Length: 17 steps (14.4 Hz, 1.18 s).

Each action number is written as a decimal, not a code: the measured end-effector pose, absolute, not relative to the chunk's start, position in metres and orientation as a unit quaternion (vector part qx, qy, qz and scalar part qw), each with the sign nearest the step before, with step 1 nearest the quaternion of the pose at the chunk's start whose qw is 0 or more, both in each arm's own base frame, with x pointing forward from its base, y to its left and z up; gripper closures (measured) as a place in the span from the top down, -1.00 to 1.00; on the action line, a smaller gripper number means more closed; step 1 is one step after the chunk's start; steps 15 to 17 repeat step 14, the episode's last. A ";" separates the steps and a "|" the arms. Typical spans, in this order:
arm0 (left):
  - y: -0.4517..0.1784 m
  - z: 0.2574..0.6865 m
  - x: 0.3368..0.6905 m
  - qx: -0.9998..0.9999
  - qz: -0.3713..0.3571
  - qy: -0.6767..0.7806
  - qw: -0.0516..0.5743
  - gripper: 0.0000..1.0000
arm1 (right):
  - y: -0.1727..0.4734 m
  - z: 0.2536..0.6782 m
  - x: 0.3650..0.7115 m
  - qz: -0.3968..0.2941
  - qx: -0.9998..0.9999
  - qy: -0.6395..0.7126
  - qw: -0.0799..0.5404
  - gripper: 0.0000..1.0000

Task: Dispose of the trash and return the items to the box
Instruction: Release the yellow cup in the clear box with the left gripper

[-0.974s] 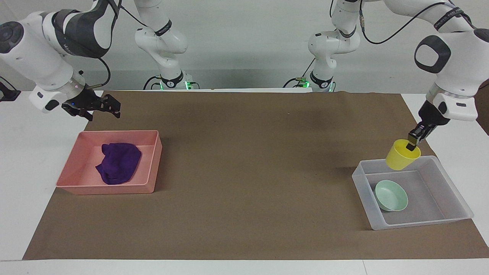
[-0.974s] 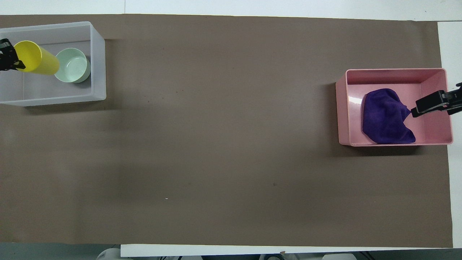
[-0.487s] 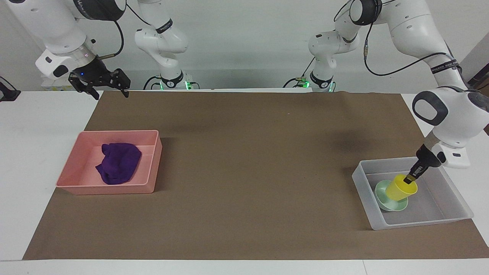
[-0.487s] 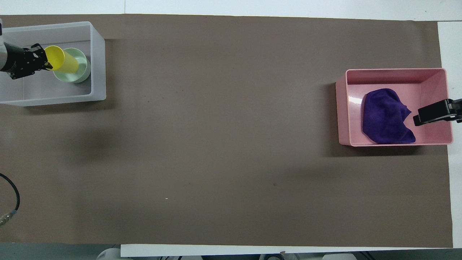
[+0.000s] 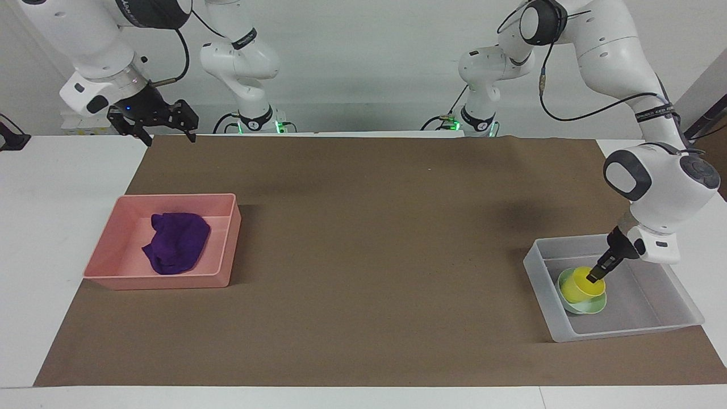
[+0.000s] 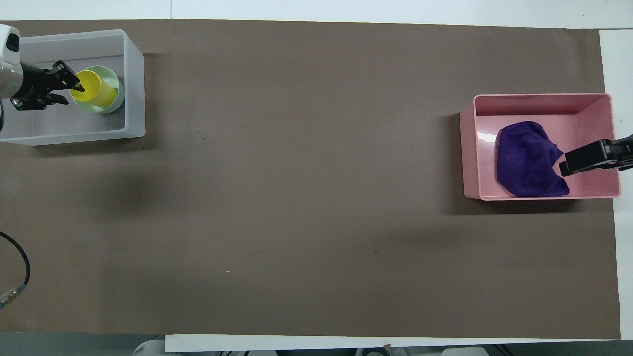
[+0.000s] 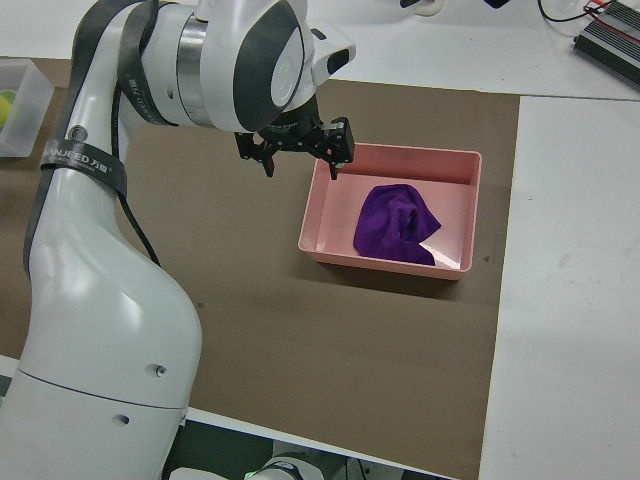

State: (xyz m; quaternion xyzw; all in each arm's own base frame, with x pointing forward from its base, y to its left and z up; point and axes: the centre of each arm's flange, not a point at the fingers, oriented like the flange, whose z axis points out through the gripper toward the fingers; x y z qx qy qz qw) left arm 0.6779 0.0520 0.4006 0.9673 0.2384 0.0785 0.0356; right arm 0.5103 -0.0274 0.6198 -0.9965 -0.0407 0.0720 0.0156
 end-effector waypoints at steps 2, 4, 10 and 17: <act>0.046 0.449 0.666 0.973 0.078 0.215 0.021 0.74 | -0.020 0.620 0.511 0.072 -0.996 -0.047 0.015 1.00; 0.032 0.509 0.638 0.983 0.063 0.174 0.011 1.00 | -0.017 0.620 0.511 0.072 -0.996 -0.051 0.015 1.00; -0.022 0.599 0.543 1.000 -0.008 -0.015 -0.002 1.00 | -0.018 0.620 0.511 0.072 -0.996 -0.050 0.015 1.00; -0.041 0.599 0.549 0.999 0.011 -0.041 -0.001 1.00 | -0.018 0.620 0.511 0.072 -0.996 -0.050 0.015 1.00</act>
